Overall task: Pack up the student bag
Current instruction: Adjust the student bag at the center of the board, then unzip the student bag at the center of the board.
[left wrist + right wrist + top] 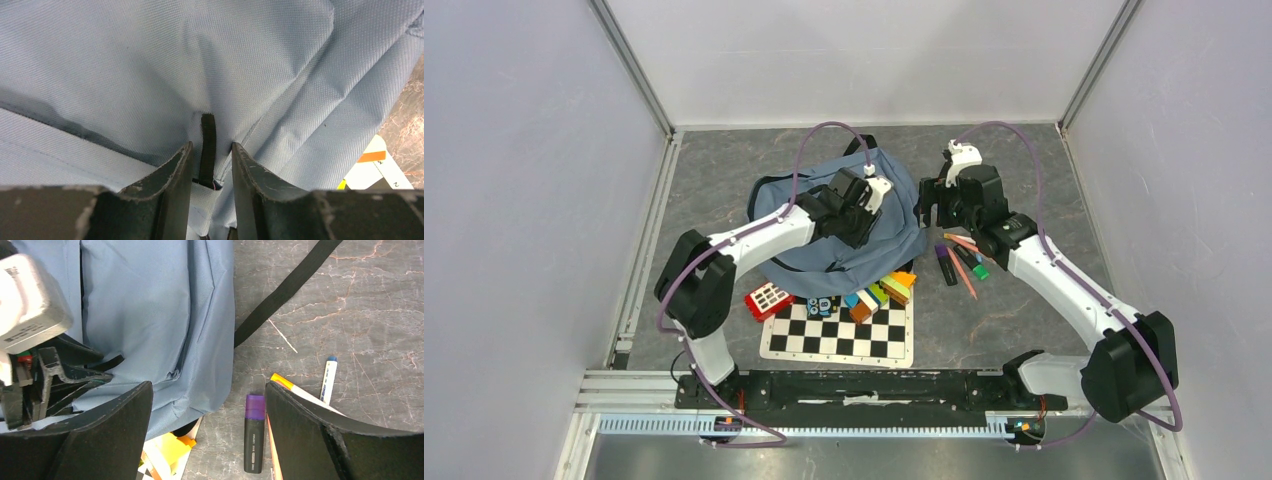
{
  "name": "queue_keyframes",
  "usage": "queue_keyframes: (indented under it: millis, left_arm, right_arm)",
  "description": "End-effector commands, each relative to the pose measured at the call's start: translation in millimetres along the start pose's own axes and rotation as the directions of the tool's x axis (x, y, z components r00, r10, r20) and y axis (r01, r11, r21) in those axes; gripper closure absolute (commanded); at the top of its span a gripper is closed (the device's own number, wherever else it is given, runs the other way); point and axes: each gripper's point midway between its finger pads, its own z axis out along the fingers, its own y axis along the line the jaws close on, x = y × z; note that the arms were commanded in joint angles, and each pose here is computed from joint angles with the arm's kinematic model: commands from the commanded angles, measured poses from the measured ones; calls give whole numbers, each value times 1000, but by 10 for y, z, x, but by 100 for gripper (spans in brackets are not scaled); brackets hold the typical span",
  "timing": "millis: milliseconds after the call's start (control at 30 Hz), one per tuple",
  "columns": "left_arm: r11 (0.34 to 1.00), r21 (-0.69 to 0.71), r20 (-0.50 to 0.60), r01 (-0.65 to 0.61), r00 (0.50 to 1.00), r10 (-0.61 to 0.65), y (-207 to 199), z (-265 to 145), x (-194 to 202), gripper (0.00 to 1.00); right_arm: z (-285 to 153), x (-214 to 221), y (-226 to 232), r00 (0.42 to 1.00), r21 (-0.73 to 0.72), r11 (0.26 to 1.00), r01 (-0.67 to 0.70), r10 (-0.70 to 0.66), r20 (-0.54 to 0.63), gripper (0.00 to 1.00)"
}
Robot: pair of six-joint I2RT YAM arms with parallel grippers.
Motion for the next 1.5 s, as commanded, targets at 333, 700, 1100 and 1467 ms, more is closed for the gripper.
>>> queue_keyframes:
  millis: [333,700,1100,1467]
  left_arm:
    - [995,-82,56,-64,996,69,143,-359,-119,59]
    - [985,-86,23,-149,988,152,-9,-238,-71,60]
    - [962,-188,-57,-198,980,190,166,-76,63,70]
    - [954,-245,-44,-175,985,169,251,-4,-6,85]
  right_arm:
    - [-21,-75,38,999,-22,1000,-18,19,37,14]
    - [-22,-61,38,999,-23,1000,-18,19,34,14]
    - [-12,-55,40,999,-24,1000,-19,20,32,15]
    - [20,-43,52,1000,-31,999,-11,12,24,16]
